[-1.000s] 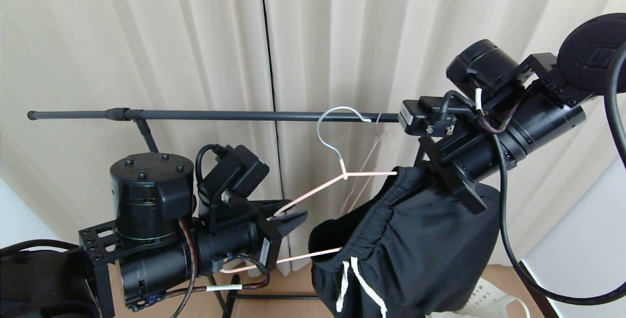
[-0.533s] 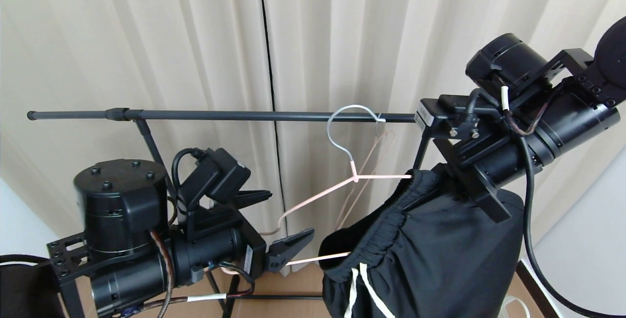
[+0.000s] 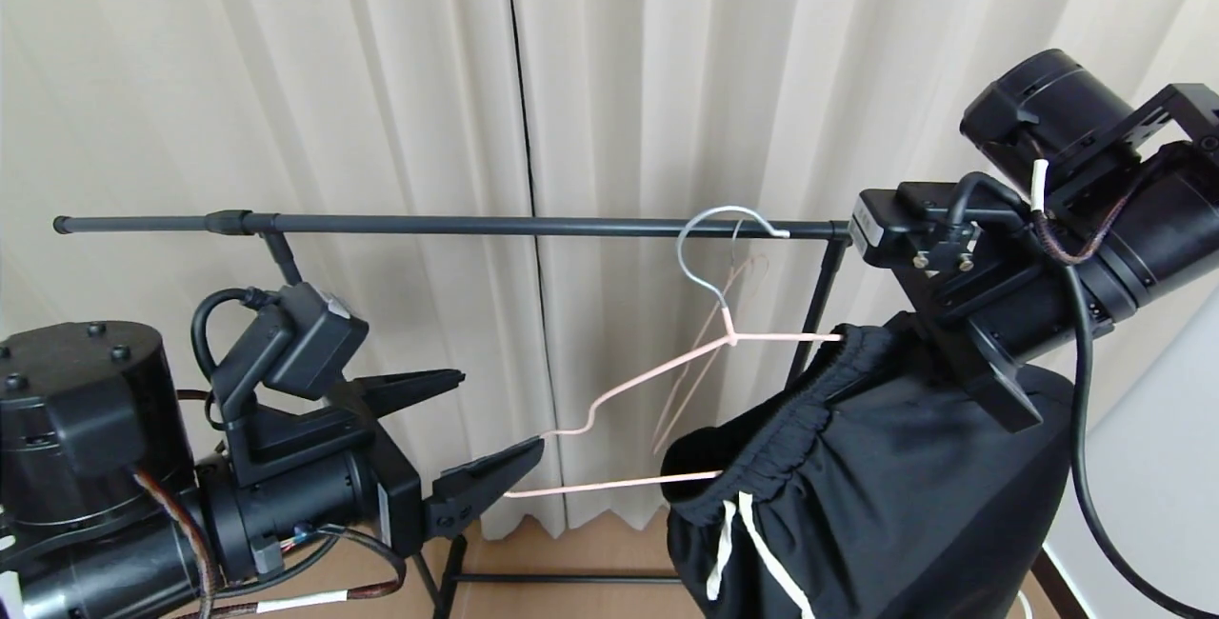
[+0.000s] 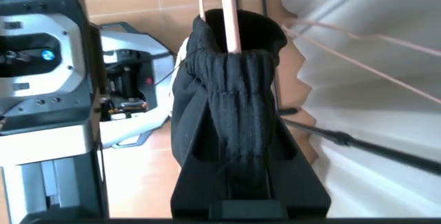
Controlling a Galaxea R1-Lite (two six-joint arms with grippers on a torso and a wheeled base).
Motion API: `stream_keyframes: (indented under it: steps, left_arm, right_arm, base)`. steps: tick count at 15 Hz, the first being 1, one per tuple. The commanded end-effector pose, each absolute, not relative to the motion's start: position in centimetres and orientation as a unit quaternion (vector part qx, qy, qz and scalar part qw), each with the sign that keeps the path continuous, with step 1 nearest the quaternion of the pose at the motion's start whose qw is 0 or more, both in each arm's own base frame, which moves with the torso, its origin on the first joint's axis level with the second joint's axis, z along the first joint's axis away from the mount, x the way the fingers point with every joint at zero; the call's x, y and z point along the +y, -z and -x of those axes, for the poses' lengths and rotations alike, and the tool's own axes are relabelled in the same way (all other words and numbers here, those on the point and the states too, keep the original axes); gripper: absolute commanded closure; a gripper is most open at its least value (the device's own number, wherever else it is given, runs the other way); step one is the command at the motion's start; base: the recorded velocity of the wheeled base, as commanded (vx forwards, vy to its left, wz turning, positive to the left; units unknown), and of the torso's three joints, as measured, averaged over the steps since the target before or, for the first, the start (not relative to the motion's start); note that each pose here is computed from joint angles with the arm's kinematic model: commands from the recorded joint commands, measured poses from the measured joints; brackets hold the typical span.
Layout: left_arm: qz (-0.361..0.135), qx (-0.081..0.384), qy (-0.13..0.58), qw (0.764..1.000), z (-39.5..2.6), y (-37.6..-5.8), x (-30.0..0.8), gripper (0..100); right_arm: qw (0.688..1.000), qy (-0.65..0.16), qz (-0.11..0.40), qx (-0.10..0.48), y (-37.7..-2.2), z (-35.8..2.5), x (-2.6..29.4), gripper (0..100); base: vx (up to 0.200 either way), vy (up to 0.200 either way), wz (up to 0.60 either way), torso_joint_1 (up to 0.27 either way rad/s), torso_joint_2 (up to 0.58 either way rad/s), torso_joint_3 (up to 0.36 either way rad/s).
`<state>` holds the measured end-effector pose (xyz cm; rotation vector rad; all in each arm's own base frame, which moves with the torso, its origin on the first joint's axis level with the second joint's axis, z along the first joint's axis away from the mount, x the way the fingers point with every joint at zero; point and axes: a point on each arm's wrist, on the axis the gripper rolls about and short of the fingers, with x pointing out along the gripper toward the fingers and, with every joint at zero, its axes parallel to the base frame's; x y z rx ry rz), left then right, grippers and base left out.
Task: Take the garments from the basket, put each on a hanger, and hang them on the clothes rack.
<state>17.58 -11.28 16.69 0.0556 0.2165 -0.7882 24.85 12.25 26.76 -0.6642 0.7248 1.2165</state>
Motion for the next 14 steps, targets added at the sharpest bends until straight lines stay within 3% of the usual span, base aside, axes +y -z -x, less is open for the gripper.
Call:
stream_keyframes:
  steps: [1, 3, 5, 6, 7, 9, 11, 14]
  left_arm:
    - [-0.007, 0.12, 0.369, 0.922, -17.2, -16.4, -10.6, 0]
    - [0.003, 0.155, 0.363, 0.919, -17.0, -15.6, -10.5, 0]
    - [0.014, 0.243, 0.362, 0.9, -16.9, -15.0, -11.1, 0]
    - [0.014, 0.243, 0.362, 0.9, -16.9, -15.0, -11.1, 0]
    - [0.052, 0.313, 0.337, 0.887, -17.4, -15.7, -12.3, 0]
    - [0.085, 0.373, 0.301, 0.873, -18.0, -15.7, -14.1, 0]
    - [0.086, 0.393, 0.287, 0.869, -18.2, -14.9, -15.4, 0]
    - [0.088, 0.405, 0.256, 0.873, -18.7, -13.6, -17.0, 0]
  right_arm:
    - [0.719, -0.527, 0.317, 0.324, -27.4, -24.3, 11.9, 100]
    - [0.73, -0.505, 0.329, 0.322, -27.9, -24.0, 11.9, 100]
    - [0.749, -0.472, 0.344, 0.313, -28.8, -23.4, 11.4, 100]
    - [0.749, -0.472, 0.344, 0.313, -28.8, -23.4, 11.4, 100]
    - [0.756, -0.455, 0.361, 0.303, -29.7, -22.1, 11.3, 100]
    - [0.762, -0.446, 0.366, 0.295, -30.2, -20.7, 11.1, 100]
    - [0.777, -0.427, 0.359, 0.292, -30.1, -20.4, 11.1, 100]
    - [0.825, -0.369, 0.323, 0.282, -28.8, -20.1, 11.5, 100]
  base:
    - [0.0, 0.0, 0.0, 0.0, 0.0, 0.0]
    - [0.0, 0.0, 0.0, 0.0, 0.0, 0.0]
    - [0.0, 0.0, 0.0, 0.0, 0.0, 0.0]
    - [0.0, 0.0, 0.0, 0.0, 0.0, 0.0]
    - [0.0, 0.0, 0.0, 0.0, 0.0, 0.0]
    - [0.0, 0.0, 0.0, 0.0, 0.0, 0.0]
    - [0.0, 0.0, 0.0, 0.0, 0.0, 0.0]
    - [0.0, 0.0, 0.0, 0.0, 0.0, 0.0]
